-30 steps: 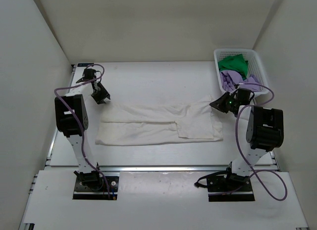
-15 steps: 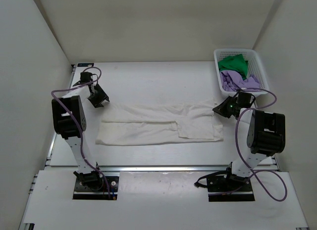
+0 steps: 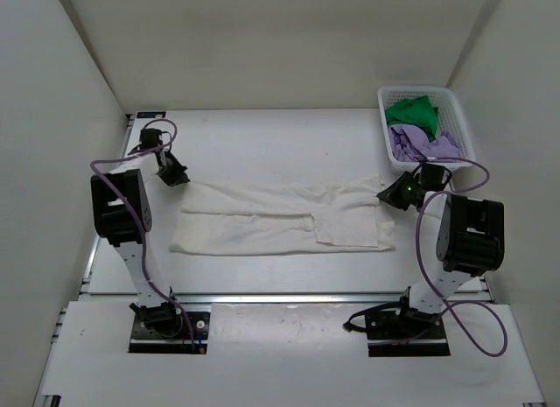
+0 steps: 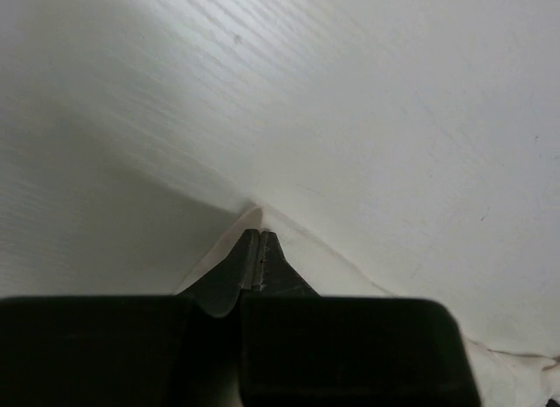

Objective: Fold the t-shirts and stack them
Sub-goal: Fold the other side of the tshirt into a rectangle, then rotate the tshirt 90 degrees

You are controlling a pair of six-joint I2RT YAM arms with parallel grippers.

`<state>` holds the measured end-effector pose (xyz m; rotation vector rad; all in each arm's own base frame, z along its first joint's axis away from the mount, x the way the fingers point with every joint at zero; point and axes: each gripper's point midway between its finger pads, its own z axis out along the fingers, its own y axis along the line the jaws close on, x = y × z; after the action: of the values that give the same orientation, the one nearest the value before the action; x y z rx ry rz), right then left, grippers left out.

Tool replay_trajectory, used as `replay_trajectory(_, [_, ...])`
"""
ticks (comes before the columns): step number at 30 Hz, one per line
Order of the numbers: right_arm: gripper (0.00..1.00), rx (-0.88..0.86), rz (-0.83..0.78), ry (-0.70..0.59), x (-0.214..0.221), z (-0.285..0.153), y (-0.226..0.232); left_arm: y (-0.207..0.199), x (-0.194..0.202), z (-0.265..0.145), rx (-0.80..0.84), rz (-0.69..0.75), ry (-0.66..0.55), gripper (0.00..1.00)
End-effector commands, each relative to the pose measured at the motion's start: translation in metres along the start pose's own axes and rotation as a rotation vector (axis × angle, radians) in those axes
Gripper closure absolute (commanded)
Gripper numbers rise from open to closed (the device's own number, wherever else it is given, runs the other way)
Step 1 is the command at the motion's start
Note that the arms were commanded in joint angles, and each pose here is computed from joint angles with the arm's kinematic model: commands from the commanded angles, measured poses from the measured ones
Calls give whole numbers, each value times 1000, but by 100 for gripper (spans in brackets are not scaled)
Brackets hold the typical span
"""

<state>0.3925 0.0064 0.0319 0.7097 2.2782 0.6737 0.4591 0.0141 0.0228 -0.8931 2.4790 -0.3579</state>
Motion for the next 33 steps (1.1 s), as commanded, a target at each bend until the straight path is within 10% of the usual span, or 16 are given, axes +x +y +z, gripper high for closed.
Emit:
replay_trajectory(1, [100,11,-13,-58,-21,1,1,-11,-58,-27,20,-24,-163,100])
replay_trajectory(10, [100,38,-15,-27,-15,9,-2,-9,-73,-27,-11,-42,-193,98])
replay_trajectory(16, [89,19,-39,-23,-23,6,9,-5,-68,-37,-7,-62,-179,35])
replay_trajectory(19, [78,14,-58,-30,-29,-1,20,-9,-72,-53,-8,-78,-202,23])
replay_trajectory(27, [73,40,-117,-51,-19,-40,36,-80,-35,-88,84,115,-213,73])
replay_trajectory(33, [91,-36,-138,55,32,-41,63,-114,44,-67,177,185,-45,75])
